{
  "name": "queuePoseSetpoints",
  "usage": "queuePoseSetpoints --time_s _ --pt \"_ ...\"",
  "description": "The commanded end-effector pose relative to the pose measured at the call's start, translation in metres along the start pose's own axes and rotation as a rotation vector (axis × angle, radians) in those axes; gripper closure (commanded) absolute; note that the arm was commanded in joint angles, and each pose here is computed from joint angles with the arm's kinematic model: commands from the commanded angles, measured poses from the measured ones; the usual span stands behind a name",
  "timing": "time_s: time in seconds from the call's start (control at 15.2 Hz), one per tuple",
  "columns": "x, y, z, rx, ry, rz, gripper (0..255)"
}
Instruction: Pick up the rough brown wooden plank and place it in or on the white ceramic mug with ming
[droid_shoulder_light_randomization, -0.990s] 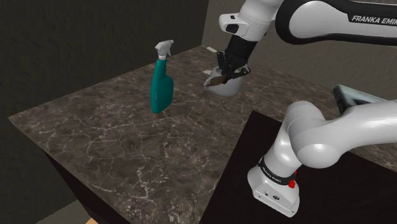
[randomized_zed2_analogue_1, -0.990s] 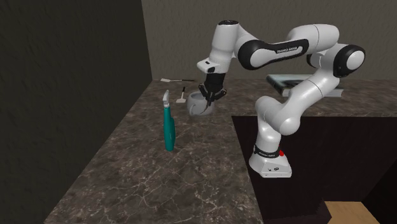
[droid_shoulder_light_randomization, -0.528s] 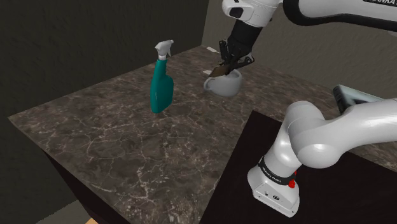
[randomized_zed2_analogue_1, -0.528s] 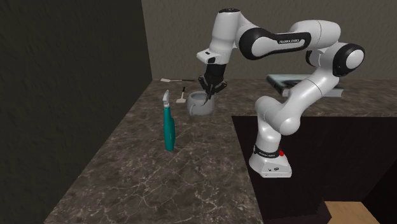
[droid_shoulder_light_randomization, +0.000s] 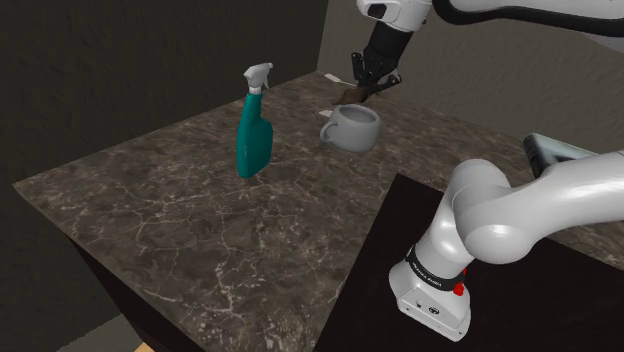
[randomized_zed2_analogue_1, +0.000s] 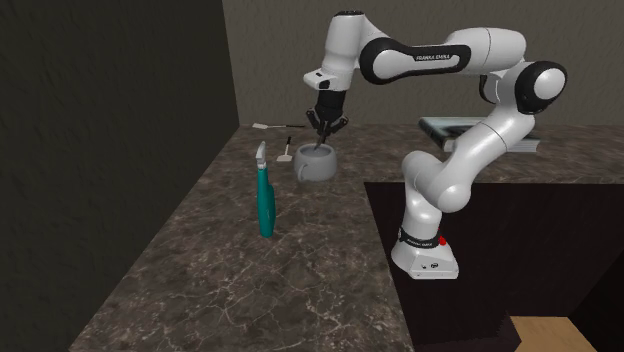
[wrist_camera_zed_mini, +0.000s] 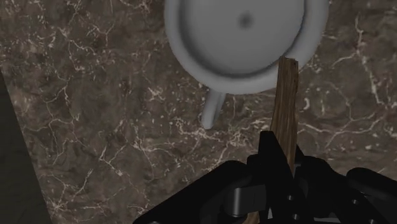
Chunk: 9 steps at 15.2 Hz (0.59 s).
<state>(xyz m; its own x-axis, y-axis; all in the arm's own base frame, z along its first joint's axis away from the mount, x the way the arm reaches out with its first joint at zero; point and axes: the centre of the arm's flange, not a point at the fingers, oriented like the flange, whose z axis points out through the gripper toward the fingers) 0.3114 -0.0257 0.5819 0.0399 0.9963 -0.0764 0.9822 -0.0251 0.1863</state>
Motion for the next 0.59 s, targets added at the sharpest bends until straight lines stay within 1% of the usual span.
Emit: queuePoseSetpoints --time_s 0.0,0.33,0.53 --pt "-0.025 0.011 0.005 0.0 -0.001 -0.001 255" --pt "-0.086 0.038 0.017 0.0 -0.001 -0.001 255" --pt "-0.084 0.035 0.032 0.0 -0.001 -0.001 255"
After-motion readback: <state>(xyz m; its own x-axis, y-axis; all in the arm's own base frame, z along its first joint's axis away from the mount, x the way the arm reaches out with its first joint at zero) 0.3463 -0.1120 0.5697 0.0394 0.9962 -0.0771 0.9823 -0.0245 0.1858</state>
